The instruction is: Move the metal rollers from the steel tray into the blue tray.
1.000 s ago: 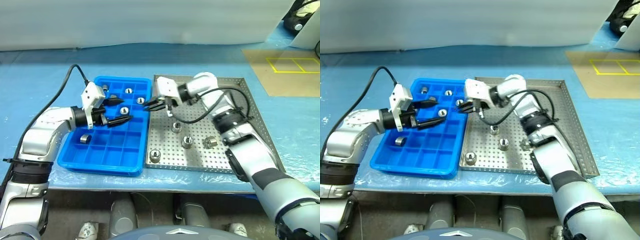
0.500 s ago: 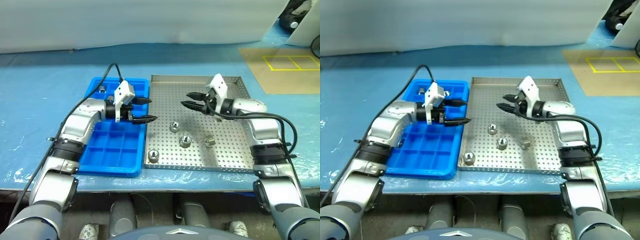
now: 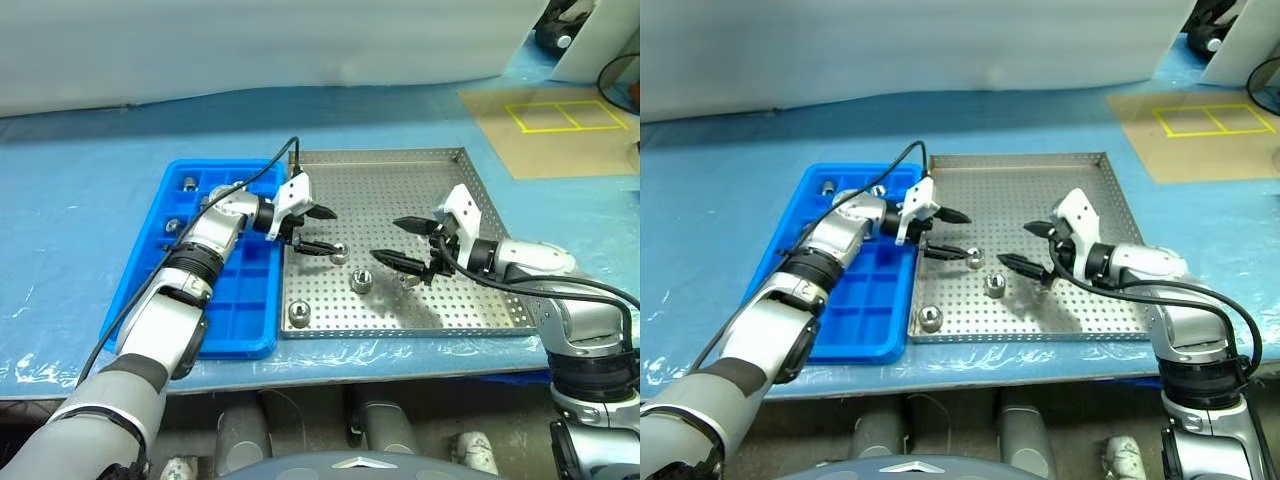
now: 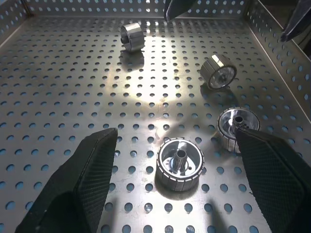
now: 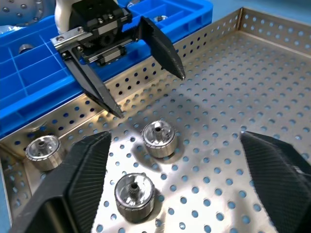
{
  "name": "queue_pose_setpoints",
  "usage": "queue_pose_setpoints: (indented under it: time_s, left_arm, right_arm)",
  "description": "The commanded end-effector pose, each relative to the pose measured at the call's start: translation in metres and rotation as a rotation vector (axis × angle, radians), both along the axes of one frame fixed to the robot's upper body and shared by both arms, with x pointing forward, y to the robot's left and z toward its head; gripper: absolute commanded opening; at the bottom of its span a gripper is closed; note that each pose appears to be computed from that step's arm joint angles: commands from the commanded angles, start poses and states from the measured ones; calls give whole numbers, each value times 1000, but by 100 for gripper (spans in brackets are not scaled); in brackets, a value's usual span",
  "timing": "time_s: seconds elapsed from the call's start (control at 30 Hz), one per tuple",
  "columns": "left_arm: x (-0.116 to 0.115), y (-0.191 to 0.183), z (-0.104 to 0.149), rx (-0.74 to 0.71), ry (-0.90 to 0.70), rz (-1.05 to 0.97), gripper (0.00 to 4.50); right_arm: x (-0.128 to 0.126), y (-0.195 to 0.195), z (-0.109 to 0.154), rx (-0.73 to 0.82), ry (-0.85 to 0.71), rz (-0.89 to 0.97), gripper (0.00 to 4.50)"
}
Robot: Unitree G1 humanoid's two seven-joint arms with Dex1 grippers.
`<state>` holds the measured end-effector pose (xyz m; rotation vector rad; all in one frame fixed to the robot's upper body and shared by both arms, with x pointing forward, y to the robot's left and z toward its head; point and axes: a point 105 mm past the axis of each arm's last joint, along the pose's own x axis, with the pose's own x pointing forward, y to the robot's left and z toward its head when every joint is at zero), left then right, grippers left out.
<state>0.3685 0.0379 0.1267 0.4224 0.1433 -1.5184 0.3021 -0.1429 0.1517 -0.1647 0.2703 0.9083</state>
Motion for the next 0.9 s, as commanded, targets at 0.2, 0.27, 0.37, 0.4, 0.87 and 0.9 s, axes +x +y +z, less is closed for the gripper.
queue_pose_setpoints:
  time_s: [0.2,0.27,0.37,0.4,0.87,0.9]
  left_arm:
    - [2,-8,-10,100,-82,-46,410]
    - [3,-11,-12,107,-85,-43,410]
    - [2,-17,-16,116,-84,-49,410]
    - [1,-19,-17,120,-82,-56,410]
    - [3,-26,-37,244,-91,-37,410]
    - [2,-28,-37,238,-87,-38,410]
  right_arm:
    - [-3,4,7,-27,-56,-7,448]
    - [-2,3,6,-31,-59,-17,448]
    - [-1,2,5,-38,-67,-33,448]
    - [-1,1,5,-41,-69,-38,448]
    - [2,-11,-3,-87,-98,-127,448]
    - [2,-12,-4,-90,-100,-132,448]
